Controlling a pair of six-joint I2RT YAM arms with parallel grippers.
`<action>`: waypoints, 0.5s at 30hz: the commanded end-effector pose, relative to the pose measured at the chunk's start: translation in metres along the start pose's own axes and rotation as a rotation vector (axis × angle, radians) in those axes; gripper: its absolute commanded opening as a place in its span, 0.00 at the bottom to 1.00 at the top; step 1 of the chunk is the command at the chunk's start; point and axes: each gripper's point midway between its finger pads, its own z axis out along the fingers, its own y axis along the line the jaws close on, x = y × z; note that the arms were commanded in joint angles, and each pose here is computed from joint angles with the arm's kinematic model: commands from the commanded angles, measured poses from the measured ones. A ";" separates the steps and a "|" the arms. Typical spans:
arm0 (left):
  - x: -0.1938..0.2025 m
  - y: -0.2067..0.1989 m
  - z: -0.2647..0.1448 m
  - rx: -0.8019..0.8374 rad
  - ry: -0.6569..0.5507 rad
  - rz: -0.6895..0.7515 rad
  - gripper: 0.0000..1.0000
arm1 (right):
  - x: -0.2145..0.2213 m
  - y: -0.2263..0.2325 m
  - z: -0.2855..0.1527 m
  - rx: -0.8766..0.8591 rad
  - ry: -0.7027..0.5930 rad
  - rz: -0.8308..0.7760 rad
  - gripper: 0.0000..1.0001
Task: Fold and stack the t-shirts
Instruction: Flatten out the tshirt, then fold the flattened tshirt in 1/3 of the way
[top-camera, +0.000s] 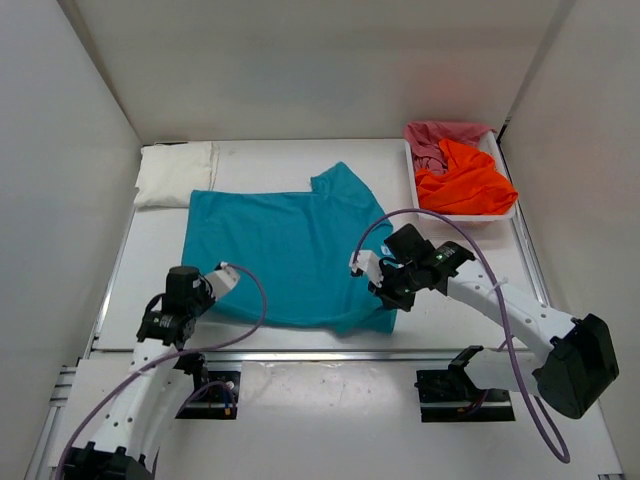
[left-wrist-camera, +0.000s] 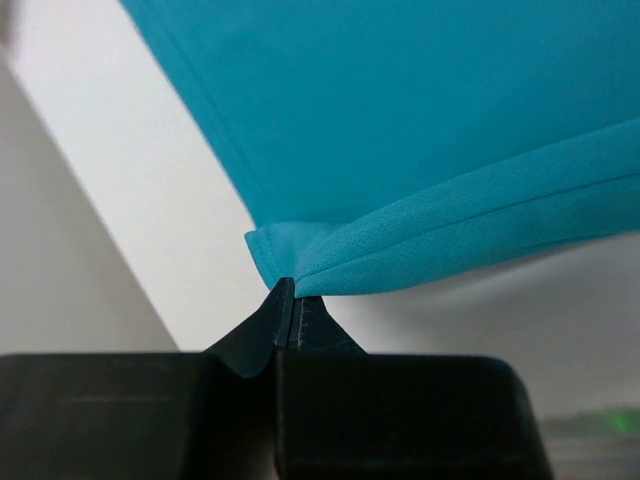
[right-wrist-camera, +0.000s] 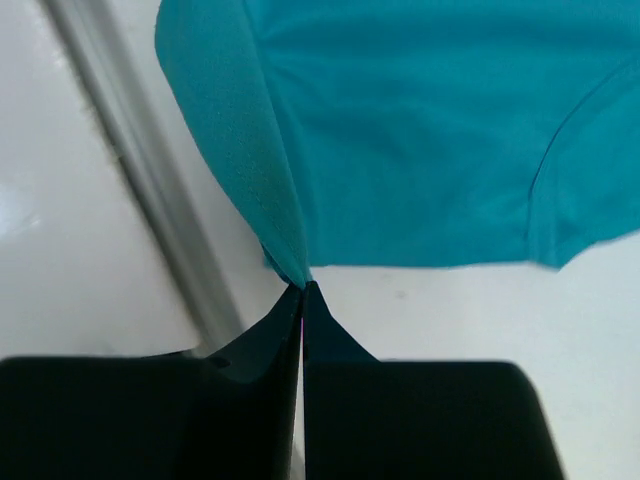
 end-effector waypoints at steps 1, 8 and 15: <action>0.043 -0.031 -0.005 0.084 0.122 0.075 0.00 | 0.003 0.032 0.003 -0.134 -0.005 0.016 0.00; 0.045 -0.027 -0.002 0.054 0.133 0.098 0.00 | -0.016 -0.014 0.008 -0.044 -0.073 0.128 0.00; 0.000 0.010 0.009 0.014 0.083 -0.015 0.00 | -0.041 -0.088 0.005 0.159 -0.149 0.104 0.00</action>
